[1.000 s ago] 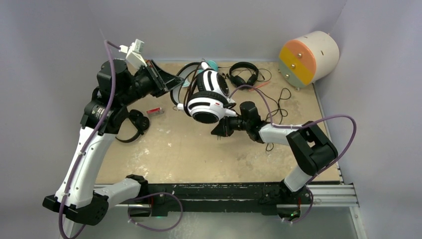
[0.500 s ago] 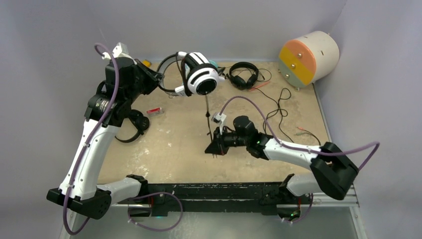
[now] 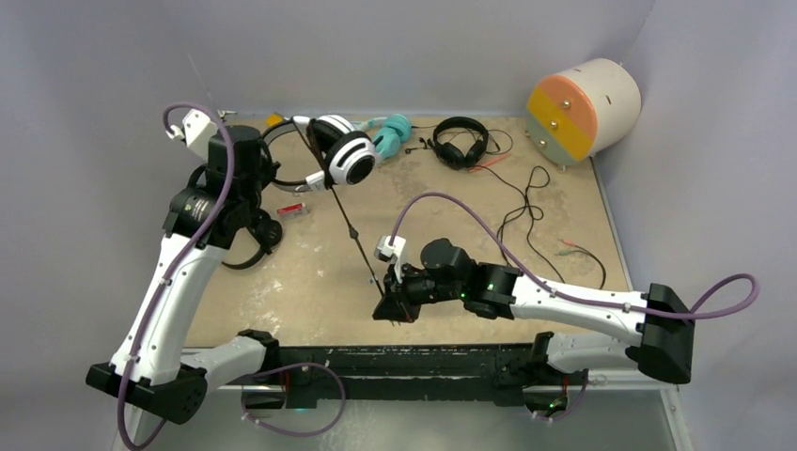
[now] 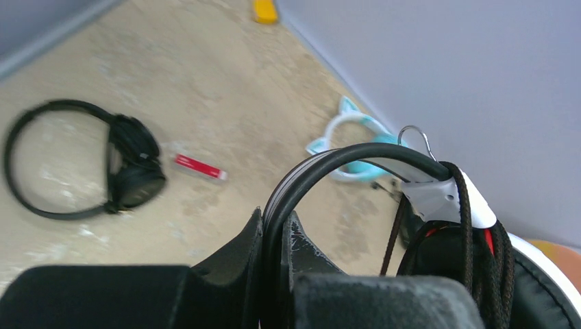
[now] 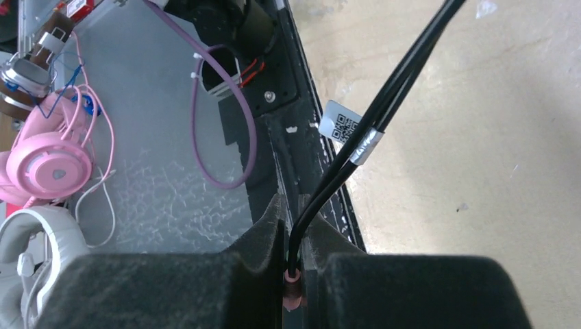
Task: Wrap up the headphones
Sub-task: Wrap the headphones cable around the headphones.
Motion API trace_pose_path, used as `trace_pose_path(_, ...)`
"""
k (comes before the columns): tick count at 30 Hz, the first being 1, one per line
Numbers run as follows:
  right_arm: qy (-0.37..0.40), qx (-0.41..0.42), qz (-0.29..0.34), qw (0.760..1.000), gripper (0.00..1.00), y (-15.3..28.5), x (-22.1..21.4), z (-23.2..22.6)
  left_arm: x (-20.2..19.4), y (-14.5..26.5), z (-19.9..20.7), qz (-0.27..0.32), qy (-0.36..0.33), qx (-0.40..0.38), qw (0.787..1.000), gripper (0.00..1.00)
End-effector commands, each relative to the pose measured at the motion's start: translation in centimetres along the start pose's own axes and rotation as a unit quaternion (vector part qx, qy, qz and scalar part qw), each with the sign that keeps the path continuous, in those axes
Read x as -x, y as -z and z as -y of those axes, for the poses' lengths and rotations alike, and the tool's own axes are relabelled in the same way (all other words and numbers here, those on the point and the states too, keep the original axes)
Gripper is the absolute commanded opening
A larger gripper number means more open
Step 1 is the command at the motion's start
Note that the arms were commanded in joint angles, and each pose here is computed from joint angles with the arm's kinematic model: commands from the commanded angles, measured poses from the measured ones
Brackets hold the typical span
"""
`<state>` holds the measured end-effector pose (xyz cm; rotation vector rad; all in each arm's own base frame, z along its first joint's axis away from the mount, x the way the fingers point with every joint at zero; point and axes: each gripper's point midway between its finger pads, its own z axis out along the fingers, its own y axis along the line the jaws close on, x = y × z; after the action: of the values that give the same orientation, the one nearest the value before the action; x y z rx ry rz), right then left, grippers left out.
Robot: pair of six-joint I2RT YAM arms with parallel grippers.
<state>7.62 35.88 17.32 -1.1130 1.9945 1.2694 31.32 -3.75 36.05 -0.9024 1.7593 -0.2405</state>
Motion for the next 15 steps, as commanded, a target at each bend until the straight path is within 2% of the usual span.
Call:
trace_pose_path(1, 0.033, -0.034, -0.028, 0.998, 0.00, 2.0, 1.2, -1.3, 4.1, -1.7, -1.1, 0.109, -0.032, 0.064, 0.991, 0.00)
trace_pose_path(5, 0.076, -0.075, -0.012, 0.994, 0.00, 4.7, 4.5, -1.6, 1.2, -3.6, -2.7, 0.077, -0.113, 0.080, 0.987, 0.00)
trace_pose_path(8, 0.102, -0.094, -0.025, 0.990, 0.00, 6.3, 6.0, -1.9, -1.6, -5.0, -4.2, 0.039, -0.168, 0.094, 0.981, 0.00)
trace_pose_path(12, 0.144, -0.145, -0.010, 0.979, 0.00, 6.9, 9.5, -0.9, -6.3, -5.9, -4.3, -0.028, -0.258, 0.040, 0.965, 0.00)
trace_pose_path(15, 0.159, -0.172, 0.022, 0.972, 0.00, 7.0, 12.1, 0.4, -9.3, -5.3, -4.4, -0.043, -0.310, 0.019, 0.950, 0.00)
